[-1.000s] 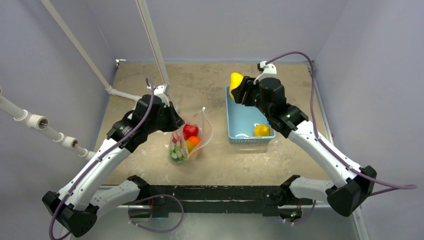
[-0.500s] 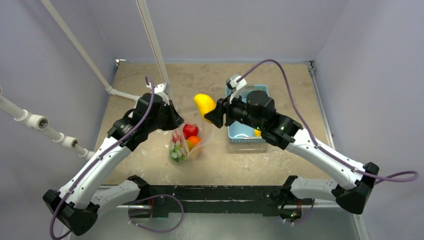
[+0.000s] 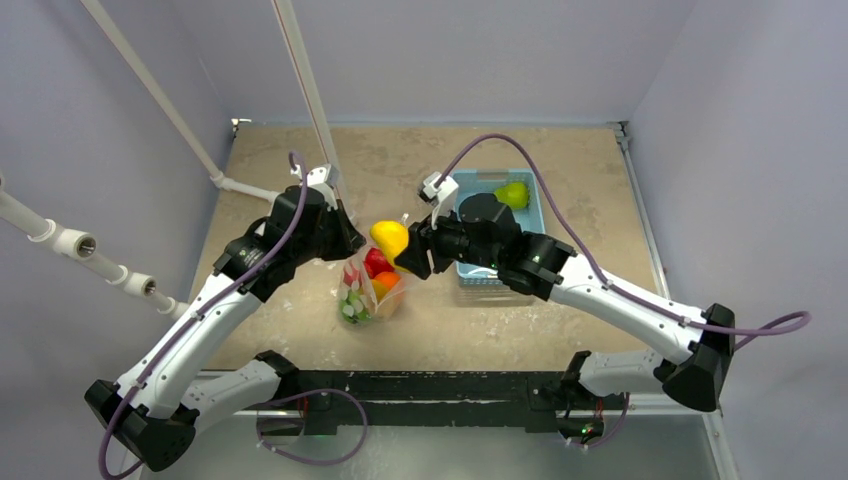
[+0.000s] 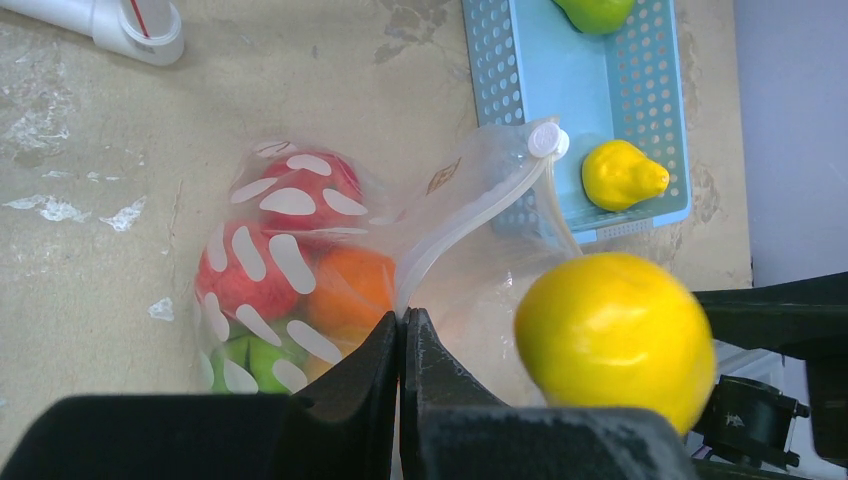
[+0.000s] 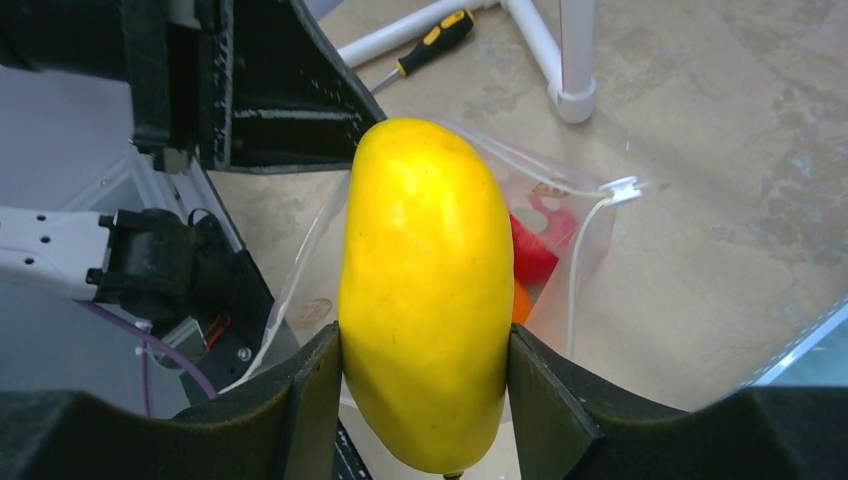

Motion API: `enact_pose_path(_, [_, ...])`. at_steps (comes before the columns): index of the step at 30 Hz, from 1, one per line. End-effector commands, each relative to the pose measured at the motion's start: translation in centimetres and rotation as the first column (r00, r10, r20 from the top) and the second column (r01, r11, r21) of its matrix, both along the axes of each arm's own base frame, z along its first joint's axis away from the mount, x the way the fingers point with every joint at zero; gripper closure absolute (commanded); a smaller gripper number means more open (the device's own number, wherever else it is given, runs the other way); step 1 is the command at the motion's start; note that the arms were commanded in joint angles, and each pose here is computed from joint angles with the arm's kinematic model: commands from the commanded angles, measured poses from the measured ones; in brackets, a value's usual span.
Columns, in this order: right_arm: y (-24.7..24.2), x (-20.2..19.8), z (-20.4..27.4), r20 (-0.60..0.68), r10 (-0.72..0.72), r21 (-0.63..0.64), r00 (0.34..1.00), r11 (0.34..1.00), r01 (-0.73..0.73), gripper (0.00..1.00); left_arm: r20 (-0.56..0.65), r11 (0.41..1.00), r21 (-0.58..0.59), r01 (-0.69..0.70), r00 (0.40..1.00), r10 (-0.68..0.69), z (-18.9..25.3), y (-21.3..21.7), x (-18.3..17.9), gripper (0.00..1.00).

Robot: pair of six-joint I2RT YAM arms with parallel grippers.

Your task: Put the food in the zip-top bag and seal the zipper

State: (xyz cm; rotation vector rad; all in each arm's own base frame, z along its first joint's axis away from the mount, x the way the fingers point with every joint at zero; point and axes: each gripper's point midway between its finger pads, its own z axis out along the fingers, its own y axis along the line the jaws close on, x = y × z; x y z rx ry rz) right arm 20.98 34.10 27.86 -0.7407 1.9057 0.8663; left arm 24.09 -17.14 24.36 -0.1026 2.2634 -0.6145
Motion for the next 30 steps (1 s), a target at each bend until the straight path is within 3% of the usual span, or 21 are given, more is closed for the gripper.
enact_pose_path(1, [0.4,-0.7,-1.7,-0.013,0.031,-0.045,0.999,0.998,-0.032,1.00,0.058,0.999,-0.045,-0.030,0.998,0.032,2.5,0.2,0.6,1.00])
enact_pose_path(15, [1.5,1.0,-6.0,-0.109,-0.060,-0.160,0.992,0.986,0.042,1.00,0.062,0.999,-0.037,0.001,0.998,0.001,2.2,0.0,0.3,1.00])
enact_pose_path(21, [2.9,2.9,-6.7,-0.155,-0.161,-0.176,0.975,0.975,0.133,0.90,0.062,0.999,-0.034,0.010,0.998,-0.008,2.1,0.1,0.0,1.00])
enact_pose_path(22, [3.1,3.2,-6.8,-0.158,-0.177,-0.176,0.972,0.973,0.148,0.87,0.063,0.999,-0.035,0.012,0.998,-0.010,2.1,0.1,0.0,1.00])
enact_pose_path(27, [3.7,4.4,-7.1,-0.166,-0.236,-0.177,0.957,0.962,0.206,0.46,0.066,0.999,-0.038,0.012,0.998,-0.010,2.2,0.2,-0.3,1.00])
enact_pose_path(30, [3.7,4.7,-6.7,-0.166,-0.253,-0.170,0.953,0.959,0.225,0.28,0.064,0.999,-0.035,0.011,0.998,-0.008,2.1,0.3,-0.3,1.00])
